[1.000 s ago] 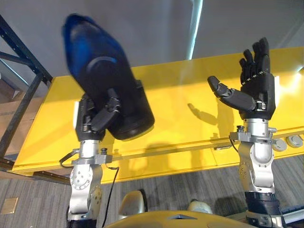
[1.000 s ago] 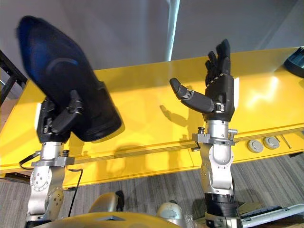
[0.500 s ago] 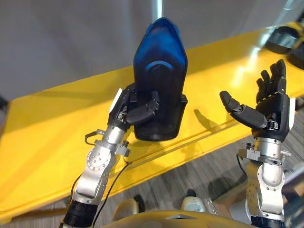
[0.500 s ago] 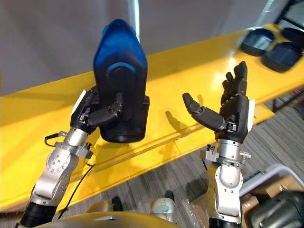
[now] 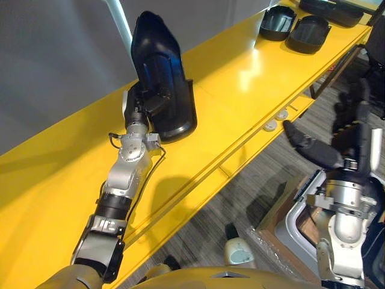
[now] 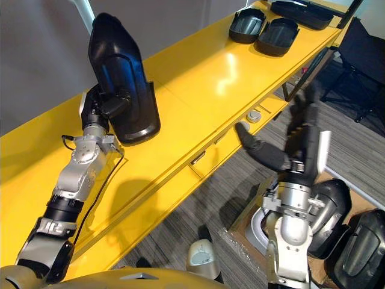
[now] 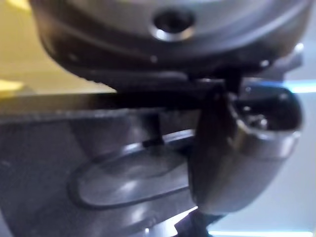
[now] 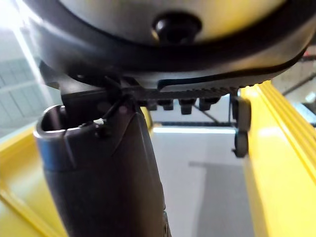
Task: Walk over and take three plastic housings, then place them on the shelf
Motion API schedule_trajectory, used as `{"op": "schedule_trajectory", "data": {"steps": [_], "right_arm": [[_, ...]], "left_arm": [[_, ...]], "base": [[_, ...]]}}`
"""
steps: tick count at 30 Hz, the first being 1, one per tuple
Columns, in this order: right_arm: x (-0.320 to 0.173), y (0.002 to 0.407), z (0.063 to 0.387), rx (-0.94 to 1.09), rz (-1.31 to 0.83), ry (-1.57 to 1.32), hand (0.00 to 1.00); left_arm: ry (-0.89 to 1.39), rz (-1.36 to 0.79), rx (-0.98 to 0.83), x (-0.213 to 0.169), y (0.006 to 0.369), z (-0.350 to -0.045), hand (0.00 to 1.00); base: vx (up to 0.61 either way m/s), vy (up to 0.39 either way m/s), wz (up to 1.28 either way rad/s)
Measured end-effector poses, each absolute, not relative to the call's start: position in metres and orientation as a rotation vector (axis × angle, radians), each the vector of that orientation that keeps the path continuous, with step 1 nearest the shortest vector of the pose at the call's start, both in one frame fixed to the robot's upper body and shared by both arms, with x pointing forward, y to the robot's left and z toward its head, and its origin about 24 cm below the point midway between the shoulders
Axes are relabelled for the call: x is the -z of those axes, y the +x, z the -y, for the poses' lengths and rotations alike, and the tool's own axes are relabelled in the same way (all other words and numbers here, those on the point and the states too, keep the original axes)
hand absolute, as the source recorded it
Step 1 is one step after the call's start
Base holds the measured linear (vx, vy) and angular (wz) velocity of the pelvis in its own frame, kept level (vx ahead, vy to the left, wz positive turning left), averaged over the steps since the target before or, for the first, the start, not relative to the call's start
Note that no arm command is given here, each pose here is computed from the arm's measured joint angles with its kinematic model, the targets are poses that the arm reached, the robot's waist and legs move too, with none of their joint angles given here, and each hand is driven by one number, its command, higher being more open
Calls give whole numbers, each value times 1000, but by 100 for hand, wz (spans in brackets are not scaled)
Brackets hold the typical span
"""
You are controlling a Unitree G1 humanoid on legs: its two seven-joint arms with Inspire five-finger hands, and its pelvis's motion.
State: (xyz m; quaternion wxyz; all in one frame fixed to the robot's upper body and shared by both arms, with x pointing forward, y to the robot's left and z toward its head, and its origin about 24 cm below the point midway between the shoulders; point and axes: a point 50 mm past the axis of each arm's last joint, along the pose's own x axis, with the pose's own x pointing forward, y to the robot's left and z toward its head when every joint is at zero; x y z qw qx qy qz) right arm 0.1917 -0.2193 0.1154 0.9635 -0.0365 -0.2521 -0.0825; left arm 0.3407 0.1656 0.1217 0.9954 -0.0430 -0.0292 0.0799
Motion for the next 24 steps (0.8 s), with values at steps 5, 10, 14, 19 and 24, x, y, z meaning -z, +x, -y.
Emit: {"op": "schedule_trajectory", "data": {"steps": [5, 10, 14, 19, 24], "right_arm": [[-105, 197, 202, 73, 464, -45, 100], [-105, 198, 200, 75, 462, -37, 100], [-103, 199, 195, 77, 451, -18, 100], [-101, 200, 186, 49, 442, 5, 100], [-100, 200, 184, 58, 437, 14, 100]], "left_arm": [[-189, -31, -174, -115, 352, -166, 0], [-282, -108, -160, -105, 357, -164, 0], [-292, -108, -146, -107, 358, -158, 100], [-282, -116, -134, -104, 358, -153, 100], [-225, -121, -140, -102, 358, -147, 100]], "base": [[-38, 1, 0], [-49, -3, 7], [-30, -18, 11], [-2, -2, 1], [-7, -1, 0]]}}
